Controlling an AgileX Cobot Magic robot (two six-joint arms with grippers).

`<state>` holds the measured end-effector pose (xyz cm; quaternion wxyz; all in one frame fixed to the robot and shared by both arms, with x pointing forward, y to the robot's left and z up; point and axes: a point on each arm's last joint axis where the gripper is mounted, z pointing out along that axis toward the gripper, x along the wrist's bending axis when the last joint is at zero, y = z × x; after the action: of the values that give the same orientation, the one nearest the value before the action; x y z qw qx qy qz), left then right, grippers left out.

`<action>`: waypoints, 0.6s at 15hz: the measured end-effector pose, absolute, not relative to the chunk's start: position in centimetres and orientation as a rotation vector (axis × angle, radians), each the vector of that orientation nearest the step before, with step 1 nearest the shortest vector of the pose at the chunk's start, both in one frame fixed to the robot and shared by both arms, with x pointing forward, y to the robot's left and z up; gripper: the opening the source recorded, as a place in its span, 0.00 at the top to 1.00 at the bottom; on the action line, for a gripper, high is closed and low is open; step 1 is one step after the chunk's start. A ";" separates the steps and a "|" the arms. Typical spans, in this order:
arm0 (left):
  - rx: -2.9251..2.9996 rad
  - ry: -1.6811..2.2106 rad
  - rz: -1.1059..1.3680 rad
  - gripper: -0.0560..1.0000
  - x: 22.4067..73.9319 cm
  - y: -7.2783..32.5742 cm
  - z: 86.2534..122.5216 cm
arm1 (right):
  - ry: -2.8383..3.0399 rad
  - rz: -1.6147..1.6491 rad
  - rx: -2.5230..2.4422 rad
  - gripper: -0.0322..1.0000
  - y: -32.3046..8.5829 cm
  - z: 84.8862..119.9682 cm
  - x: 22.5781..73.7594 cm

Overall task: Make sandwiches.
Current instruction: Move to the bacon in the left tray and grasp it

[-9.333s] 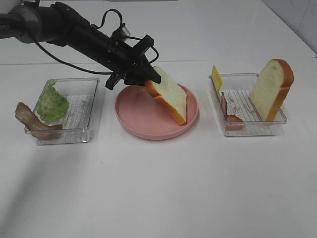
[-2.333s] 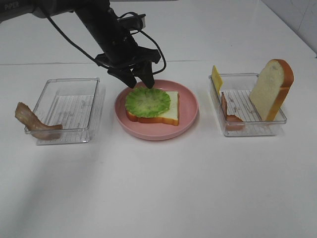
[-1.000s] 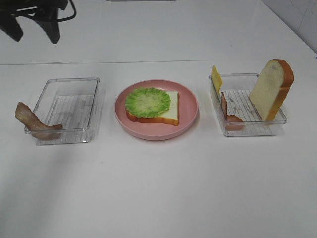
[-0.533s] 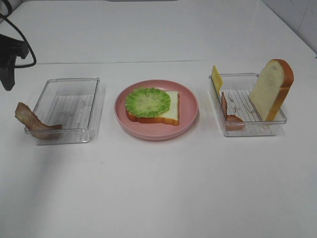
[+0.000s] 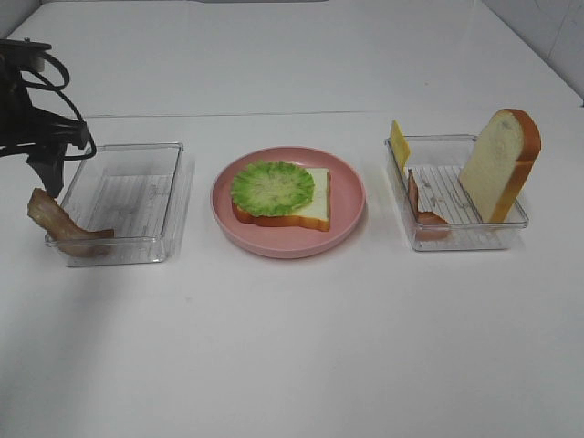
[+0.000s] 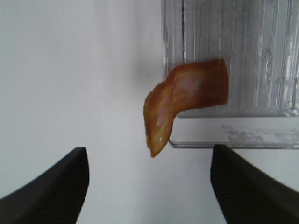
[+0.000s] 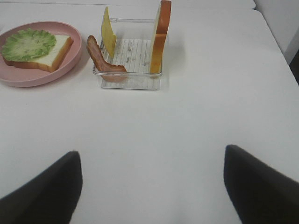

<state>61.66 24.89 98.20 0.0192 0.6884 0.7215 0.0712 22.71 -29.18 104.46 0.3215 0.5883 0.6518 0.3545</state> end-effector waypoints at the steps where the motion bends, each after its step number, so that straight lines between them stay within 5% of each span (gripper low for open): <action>1: 2.135 2.239 0.213 0.29 62.0 24.8 97.5 | 1.712 0.931 1.545 0.21 -29.2 104.5 22.7; 9: 2.130 2.244 0.174 0.40 63.4 24.3 93.1 | 1.712 0.931 1.545 0.21 -29.2 104.5 22.7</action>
<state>63.44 24.35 93.13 0.0214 0.6873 0.7239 0.0561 22.71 -29.18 104.46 0.3215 0.5883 0.6518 0.3545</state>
